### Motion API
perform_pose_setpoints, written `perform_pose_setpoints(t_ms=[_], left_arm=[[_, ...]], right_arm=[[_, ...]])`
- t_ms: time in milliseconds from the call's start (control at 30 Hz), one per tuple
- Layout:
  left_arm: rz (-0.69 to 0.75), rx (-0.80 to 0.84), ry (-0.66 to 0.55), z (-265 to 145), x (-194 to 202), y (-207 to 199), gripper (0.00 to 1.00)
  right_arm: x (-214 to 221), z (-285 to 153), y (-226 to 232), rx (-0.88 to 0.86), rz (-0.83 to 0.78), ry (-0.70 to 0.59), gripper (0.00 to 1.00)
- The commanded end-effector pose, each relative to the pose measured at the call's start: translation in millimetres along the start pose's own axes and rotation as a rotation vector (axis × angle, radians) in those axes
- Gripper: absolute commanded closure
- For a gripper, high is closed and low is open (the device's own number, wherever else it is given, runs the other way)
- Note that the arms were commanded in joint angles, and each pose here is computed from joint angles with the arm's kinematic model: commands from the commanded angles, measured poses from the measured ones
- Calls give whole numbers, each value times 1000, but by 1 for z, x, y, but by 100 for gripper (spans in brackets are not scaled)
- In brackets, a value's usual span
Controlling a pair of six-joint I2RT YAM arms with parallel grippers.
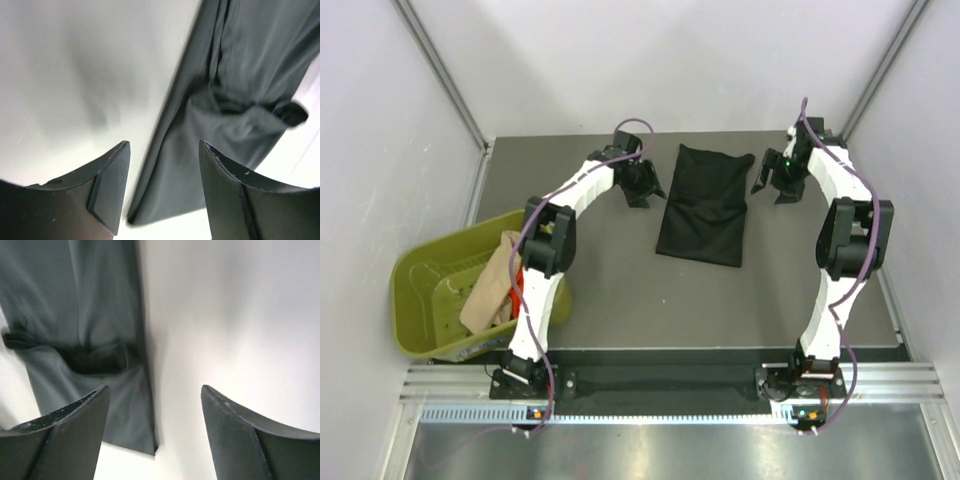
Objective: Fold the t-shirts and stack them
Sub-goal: Fold the tshirt
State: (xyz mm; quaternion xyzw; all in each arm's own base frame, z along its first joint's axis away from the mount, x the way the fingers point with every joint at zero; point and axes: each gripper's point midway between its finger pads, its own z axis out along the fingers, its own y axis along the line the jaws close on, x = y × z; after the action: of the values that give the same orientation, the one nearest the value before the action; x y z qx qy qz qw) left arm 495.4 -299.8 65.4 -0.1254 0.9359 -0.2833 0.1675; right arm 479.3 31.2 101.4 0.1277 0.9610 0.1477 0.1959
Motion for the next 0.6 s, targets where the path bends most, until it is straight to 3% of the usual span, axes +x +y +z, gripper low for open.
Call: perform_pose_setpoints(t_ms=[0, 133, 300, 567], left_arm=[[113, 17, -41, -58, 2, -12, 38], [147, 42, 50, -65, 42, -3, 38], [160, -12, 103, -60, 78, 14, 37], [140, -71, 162, -39, 108, 23, 37]], right_arm=[[50, -29, 10, -46, 13, 59, 25], [103, -46, 28, -183, 28, 73, 22], [152, -36, 21, -233, 64, 110, 31], [183, -19, 23, -283, 131, 152, 39]])
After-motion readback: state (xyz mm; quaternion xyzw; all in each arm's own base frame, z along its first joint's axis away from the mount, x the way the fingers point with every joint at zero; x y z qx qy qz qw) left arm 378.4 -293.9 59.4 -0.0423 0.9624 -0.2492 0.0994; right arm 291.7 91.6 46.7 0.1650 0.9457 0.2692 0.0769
